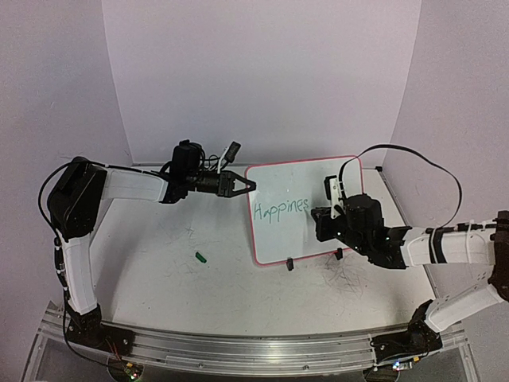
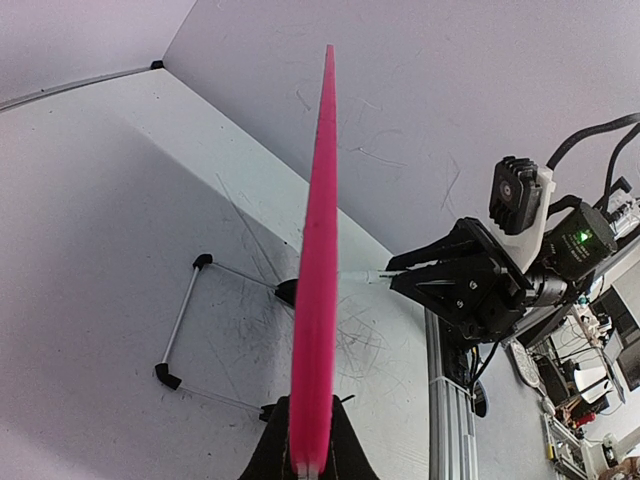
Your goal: Write a sentence on the whiteboard
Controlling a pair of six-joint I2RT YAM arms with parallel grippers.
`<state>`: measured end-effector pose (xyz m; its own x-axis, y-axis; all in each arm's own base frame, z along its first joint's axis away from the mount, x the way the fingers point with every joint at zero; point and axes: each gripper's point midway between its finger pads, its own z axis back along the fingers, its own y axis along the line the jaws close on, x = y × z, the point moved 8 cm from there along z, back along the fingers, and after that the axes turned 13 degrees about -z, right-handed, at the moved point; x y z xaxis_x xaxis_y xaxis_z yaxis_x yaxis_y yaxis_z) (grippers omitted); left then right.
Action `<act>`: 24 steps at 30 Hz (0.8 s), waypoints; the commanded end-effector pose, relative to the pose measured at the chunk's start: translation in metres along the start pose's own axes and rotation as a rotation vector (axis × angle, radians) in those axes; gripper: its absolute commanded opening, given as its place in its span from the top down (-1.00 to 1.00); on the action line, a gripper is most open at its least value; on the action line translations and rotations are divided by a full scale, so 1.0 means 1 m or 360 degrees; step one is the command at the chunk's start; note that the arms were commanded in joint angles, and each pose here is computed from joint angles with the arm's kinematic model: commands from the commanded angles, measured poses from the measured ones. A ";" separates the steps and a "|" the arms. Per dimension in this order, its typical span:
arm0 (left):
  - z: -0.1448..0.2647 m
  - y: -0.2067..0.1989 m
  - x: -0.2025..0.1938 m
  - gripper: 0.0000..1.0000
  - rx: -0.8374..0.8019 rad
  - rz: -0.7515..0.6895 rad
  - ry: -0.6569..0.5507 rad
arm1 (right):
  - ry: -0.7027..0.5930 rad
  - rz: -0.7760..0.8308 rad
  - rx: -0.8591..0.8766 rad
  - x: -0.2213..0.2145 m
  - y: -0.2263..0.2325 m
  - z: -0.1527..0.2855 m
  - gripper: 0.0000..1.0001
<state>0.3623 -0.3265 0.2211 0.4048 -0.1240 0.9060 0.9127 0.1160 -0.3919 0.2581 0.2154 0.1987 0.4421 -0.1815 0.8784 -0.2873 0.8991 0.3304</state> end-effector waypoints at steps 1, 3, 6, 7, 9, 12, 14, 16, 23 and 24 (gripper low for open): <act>-0.011 -0.015 -0.005 1.00 -0.0056 -0.0020 0.0044 | -0.0095 -0.0025 0.0083 0.015 0.005 0.013 1.00; -0.011 -0.015 -0.004 1.00 -0.0058 -0.0021 0.0044 | -0.0125 -0.0022 0.0070 0.017 0.001 0.020 1.00; -0.011 -0.015 -0.005 1.00 -0.0058 -0.0020 0.0045 | -0.0160 -0.0033 0.0058 0.023 -0.001 0.023 1.00; -0.011 -0.014 -0.005 1.00 -0.0058 -0.0019 0.0046 | -0.0165 -0.0034 0.0050 0.024 -0.001 0.022 1.00; -0.011 -0.015 -0.004 1.00 -0.0060 -0.0019 0.0044 | -0.0164 -0.0031 0.0024 0.024 -0.001 0.018 1.00; -0.011 -0.015 -0.004 1.00 -0.0058 -0.0022 0.0042 | -0.0171 -0.0030 -0.0010 0.026 -0.002 0.012 1.00; -0.011 -0.015 -0.004 1.00 -0.0056 -0.0019 0.0043 | -0.0190 -0.0041 -0.0036 0.028 -0.003 0.010 1.00; -0.011 -0.015 -0.005 1.00 -0.0056 -0.0020 0.0044 | -0.0205 -0.0047 -0.0060 0.030 -0.005 0.009 1.00; -0.011 -0.014 -0.005 1.00 -0.0057 -0.0020 0.0046 | -0.0229 -0.0051 -0.0069 0.031 -0.006 0.009 1.00; -0.011 -0.014 -0.005 1.00 -0.0059 -0.0020 0.0047 | -0.0233 -0.0051 -0.0071 0.031 -0.006 0.009 1.00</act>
<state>0.3622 -0.3265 0.2212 0.4028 -0.1242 0.9068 0.9136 0.1149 -0.3901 0.2578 0.1981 0.2062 0.3919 -0.2144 0.8947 -0.2389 0.9154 0.3241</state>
